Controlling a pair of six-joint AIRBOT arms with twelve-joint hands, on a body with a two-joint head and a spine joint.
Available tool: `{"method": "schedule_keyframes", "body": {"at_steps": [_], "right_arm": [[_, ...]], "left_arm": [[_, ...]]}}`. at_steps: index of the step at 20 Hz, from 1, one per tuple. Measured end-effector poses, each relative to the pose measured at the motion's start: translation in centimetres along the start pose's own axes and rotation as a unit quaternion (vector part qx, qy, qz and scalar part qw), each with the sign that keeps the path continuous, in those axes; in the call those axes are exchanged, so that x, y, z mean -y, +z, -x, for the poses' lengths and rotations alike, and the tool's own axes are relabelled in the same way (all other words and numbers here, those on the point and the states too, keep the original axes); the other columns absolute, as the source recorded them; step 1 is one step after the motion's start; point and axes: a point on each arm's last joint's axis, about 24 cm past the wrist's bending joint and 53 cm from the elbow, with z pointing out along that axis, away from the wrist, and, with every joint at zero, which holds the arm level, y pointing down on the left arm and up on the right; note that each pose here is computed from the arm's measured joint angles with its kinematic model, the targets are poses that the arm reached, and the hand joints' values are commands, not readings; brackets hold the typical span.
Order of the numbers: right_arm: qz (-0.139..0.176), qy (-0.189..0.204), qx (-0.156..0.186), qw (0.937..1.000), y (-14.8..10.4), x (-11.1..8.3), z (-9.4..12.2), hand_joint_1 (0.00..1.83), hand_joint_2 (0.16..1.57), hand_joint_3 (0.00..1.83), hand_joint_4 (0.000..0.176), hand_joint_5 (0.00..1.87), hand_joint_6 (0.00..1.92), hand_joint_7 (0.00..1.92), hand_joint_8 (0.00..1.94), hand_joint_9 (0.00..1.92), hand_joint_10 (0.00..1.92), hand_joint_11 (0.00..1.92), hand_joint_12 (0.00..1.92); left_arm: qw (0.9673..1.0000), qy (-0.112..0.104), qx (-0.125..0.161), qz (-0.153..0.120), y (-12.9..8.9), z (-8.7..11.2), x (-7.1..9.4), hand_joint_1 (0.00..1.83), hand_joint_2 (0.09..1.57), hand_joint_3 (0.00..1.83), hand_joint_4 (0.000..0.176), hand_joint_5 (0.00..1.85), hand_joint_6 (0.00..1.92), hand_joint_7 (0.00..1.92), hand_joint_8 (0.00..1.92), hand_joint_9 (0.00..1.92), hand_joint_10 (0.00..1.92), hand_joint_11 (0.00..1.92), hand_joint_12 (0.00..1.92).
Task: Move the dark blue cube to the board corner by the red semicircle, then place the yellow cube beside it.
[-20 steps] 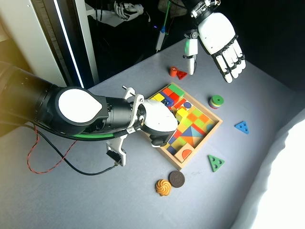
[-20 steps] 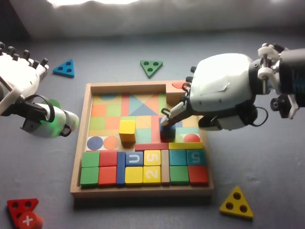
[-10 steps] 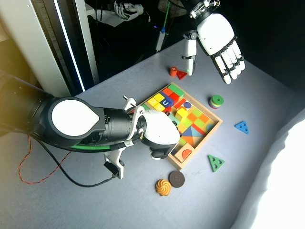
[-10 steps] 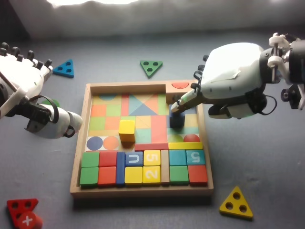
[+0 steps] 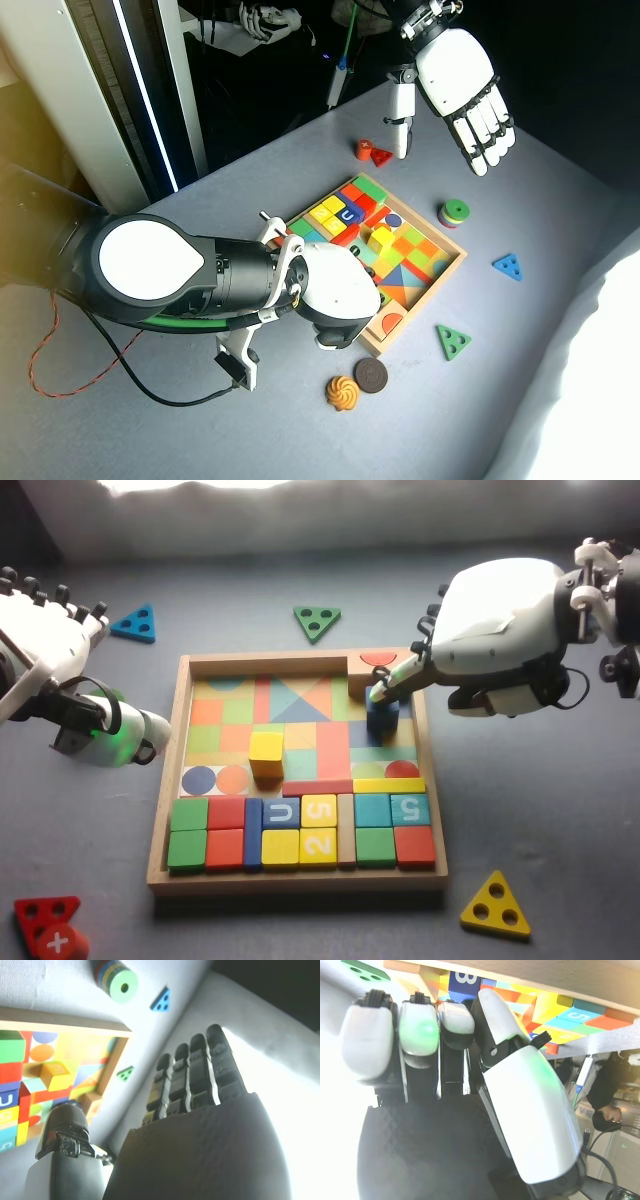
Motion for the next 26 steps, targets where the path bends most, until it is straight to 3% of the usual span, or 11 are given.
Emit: {"method": "schedule_keyframes", "body": {"at_steps": [4,6,8,26], "right_arm": [[-0.011,-0.001,0.002,0.9999,-0.3,1.1,0.2,1.02,1.38,0.00,0.000,0.51,0.01,1.17,1.94,1.35,1.92,1.49,1.92],[-0.012,-0.004,0.002,0.9999,-0.4,1.3,0.2,1.02,1.38,0.00,0.000,0.52,0.01,1.18,1.94,1.36,1.92,1.50,1.92],[-0.014,-0.005,0.003,0.9999,-0.5,1.6,0.3,1.03,1.39,0.00,0.000,0.53,0.01,1.18,1.94,1.36,1.92,1.50,1.92],[-0.013,-0.038,0.006,0.9992,-0.6,1.6,0.8,0.98,1.41,0.00,0.000,0.50,0.01,1.21,1.94,1.37,1.92,1.50,1.92]], "left_arm": [[1.0000,-0.001,0.000,0.001,0.0,0.1,-0.1,0.00,1.15,0.00,0.000,0.03,0.00,0.05,0.00,0.06,0.00,0.00,0.20],[1.0000,-0.001,0.000,0.001,0.0,0.0,-0.1,0.00,1.16,0.00,0.000,0.01,0.00,0.03,0.00,0.03,0.00,0.00,0.11],[1.0000,-0.001,0.000,0.001,0.0,0.0,-0.1,0.00,1.16,0.00,0.000,0.02,0.00,0.03,0.00,0.04,0.00,0.00,0.14],[1.0000,-0.007,-0.001,0.001,0.0,0.0,0.0,0.00,1.16,0.00,0.000,0.03,0.00,0.03,0.00,0.03,0.00,0.00,0.12]]}}
